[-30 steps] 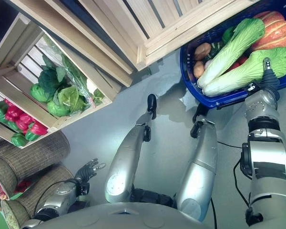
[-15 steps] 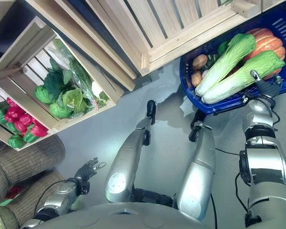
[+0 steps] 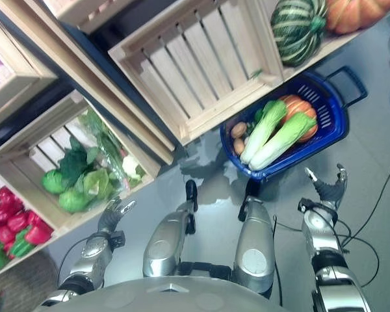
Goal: Pick up fruits and vegetables into the basket
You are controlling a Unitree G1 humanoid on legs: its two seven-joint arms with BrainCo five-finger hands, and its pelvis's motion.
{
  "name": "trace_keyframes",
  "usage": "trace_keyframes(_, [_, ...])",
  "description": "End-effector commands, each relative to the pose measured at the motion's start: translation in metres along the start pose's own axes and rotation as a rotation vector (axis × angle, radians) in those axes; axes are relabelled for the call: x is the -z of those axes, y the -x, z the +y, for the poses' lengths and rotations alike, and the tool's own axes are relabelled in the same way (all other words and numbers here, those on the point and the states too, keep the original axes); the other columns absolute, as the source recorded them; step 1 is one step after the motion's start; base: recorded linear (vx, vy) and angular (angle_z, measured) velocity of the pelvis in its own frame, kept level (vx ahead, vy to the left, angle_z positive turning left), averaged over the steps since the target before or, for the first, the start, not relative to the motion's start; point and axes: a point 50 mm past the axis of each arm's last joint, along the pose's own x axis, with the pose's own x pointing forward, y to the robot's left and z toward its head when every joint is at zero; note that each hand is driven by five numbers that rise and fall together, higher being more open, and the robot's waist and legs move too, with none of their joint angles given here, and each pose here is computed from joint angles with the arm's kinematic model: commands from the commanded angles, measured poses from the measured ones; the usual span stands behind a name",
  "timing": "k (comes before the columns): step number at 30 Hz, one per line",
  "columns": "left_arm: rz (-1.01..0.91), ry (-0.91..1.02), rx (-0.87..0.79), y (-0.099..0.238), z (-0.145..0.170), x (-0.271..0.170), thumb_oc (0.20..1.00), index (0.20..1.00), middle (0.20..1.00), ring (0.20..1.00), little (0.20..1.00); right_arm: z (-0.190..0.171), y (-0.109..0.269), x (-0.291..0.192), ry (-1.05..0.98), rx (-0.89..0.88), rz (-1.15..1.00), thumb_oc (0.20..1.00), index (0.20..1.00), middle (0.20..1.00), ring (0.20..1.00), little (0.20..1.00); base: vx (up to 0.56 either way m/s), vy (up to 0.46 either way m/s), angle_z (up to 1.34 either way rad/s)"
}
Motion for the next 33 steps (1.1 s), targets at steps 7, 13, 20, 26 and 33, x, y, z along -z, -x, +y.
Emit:
trace_keyframes(7, [0.156,-0.112,-0.007,0.02,0.023,0.045,1.0,1.0,1.0,1.0,1.0,0.031,0.054,0.06,0.034,-0.389,0.26,1.0,1.0,1.0,1.0,1.0,0.11,0.048,-0.09])
trace_keyframes(13, [0.236,-0.164,0.033,0.019,0.014,0.057,1.0,1.0,1.0,1.0,1.0,0.044,0.092,0.102,0.038,-0.522,0.531,1.0,1.0,1.0,1.0,1.0,0.0,0.047,-0.04])
trace_keyframes(20, [0.309,-0.145,0.102,0.021,0.0,0.069,1.0,1.0,1.0,1.0,1.0,0.055,0.114,0.119,-0.001,-0.609,0.717,1.0,1.0,1.0,1.0,1.0,-0.02,0.047,-0.05])
trace_keyframes(26, [0.375,-0.087,0.19,0.024,-0.014,0.077,1.0,1.0,1.0,1.0,1.0,0.064,0.131,0.127,-0.052,-0.719,0.858,1.0,1.0,1.0,1.0,1.0,-0.01,0.034,-0.11])
trace_keyframes(33, [0.496,-0.188,0.254,0.028,-0.019,0.087,1.0,1.0,1.0,1.0,1.0,0.059,0.145,0.137,-0.054,-0.793,1.02,1.0,1.0,1.0,1.0,1.0,0.0,0.005,-0.04])
